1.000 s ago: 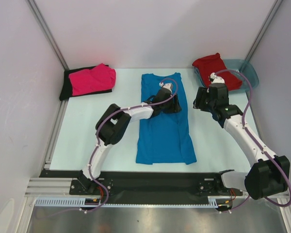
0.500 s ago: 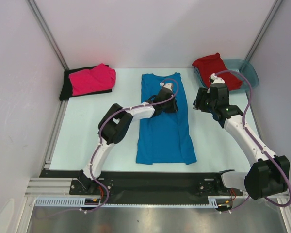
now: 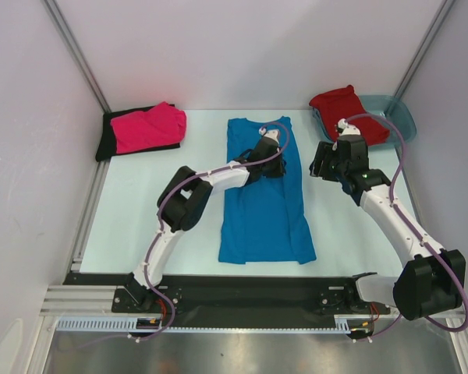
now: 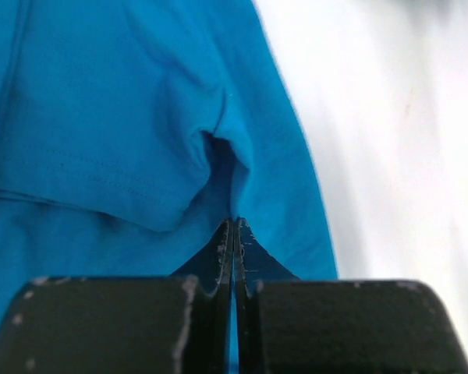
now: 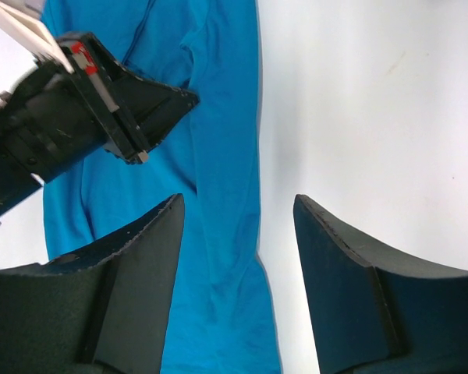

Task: Fold and stack the t-shirts
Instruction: Fold the tshirt

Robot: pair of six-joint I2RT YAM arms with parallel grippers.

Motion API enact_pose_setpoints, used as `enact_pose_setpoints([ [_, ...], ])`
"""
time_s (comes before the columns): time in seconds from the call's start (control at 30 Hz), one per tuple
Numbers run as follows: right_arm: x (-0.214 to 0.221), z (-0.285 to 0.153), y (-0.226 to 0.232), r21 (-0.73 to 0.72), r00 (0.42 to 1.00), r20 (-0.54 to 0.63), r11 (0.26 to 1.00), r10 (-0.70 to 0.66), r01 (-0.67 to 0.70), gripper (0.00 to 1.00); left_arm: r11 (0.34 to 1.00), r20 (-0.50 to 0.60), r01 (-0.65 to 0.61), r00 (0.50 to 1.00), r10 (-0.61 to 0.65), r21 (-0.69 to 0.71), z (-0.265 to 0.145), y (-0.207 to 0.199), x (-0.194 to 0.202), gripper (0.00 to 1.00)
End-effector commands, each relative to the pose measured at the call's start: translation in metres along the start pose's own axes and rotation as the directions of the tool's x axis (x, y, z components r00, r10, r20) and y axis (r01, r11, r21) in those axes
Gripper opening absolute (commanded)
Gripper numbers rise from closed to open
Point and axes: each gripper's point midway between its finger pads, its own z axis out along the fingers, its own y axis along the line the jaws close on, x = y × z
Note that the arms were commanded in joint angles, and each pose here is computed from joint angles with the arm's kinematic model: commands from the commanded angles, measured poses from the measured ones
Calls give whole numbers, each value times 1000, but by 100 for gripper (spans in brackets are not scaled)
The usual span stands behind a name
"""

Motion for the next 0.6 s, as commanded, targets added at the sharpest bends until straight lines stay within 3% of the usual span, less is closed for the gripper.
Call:
enact_pose_setpoints([
  [0.0, -4, 1, 3, -22, 1000, 17, 1000, -5, 6, 64, 996, 147, -64, 988, 55, 58, -41, -41, -72, 0],
  [0.17, -3, -2, 1, -20, 1000, 18, 1000, -3, 3, 64, 999, 166, -36, 986, 34, 13, -46, -21, -82, 0],
  [0.47, -4, -6, 2, -20, 1000, 20, 1000, -5, 6, 64, 998, 109, -5, 994, 11, -56, -39, 15, -64, 0],
  [0.5, -5, -6, 1, -20, 1000, 23, 1000, -4, 5, 64, 998, 95, -4, 995, 10, -64, -37, 19, -60, 8],
  [0.57, -3, -6, 2, -20, 1000, 16, 1000, -5, 6, 64, 997, 75, 0, 997, 6, -77, -34, 24, -53, 34],
])
